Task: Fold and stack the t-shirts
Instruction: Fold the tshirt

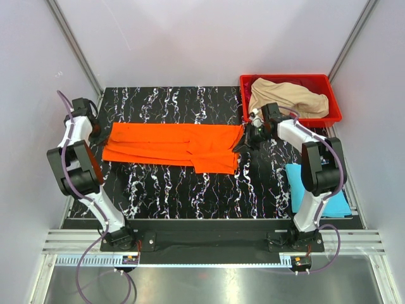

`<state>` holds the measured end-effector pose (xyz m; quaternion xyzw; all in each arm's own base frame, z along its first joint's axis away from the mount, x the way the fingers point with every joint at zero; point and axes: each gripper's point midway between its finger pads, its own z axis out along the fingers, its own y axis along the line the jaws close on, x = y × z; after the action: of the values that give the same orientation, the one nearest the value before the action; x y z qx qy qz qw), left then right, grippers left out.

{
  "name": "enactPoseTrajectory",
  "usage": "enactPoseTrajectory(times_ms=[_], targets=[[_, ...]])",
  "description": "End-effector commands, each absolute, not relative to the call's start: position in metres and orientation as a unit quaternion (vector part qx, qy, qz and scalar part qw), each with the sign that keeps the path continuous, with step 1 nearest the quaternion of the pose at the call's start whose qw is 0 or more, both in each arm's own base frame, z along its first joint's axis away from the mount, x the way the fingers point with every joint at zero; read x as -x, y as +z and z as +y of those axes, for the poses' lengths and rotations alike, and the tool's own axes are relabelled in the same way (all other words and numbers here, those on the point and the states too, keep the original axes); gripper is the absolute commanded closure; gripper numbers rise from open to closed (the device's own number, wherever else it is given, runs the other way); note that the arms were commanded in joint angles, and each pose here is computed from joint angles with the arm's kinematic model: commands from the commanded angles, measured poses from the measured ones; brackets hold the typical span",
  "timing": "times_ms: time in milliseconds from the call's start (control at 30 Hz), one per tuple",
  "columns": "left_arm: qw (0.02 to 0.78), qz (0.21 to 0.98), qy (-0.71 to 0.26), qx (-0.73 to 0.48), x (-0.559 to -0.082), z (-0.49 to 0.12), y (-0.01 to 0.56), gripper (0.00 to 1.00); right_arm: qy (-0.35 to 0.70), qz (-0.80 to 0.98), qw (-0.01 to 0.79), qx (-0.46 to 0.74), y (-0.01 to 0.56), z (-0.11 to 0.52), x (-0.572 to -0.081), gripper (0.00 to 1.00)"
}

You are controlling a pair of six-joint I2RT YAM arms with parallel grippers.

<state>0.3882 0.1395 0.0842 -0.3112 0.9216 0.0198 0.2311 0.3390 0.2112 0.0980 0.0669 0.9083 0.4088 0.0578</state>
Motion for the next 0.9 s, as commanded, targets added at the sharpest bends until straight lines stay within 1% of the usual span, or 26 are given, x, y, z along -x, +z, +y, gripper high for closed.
enactPoseTrajectory(times_ms=[0, 200, 867], targets=[[0.244, 0.918, 0.026, 0.311, -0.403, 0.148, 0.093, 1.0, 0.423, 0.903, 0.047, -0.057, 0.106, 0.214, -0.346, 1.0], [0.219, 0.922, 0.04, 0.316, -0.398, 0.151, 0.078, 1.0, 0.421, 0.904, 0.046, -0.06, 0.106, 0.216, -0.359, 1.0], [0.212, 0.92, 0.045, 0.327, -0.415, 0.161, 0.067, 1.0, 0.404, 0.909, 0.043, -0.09, 0.086, 0.205, -0.396, 1.0]])
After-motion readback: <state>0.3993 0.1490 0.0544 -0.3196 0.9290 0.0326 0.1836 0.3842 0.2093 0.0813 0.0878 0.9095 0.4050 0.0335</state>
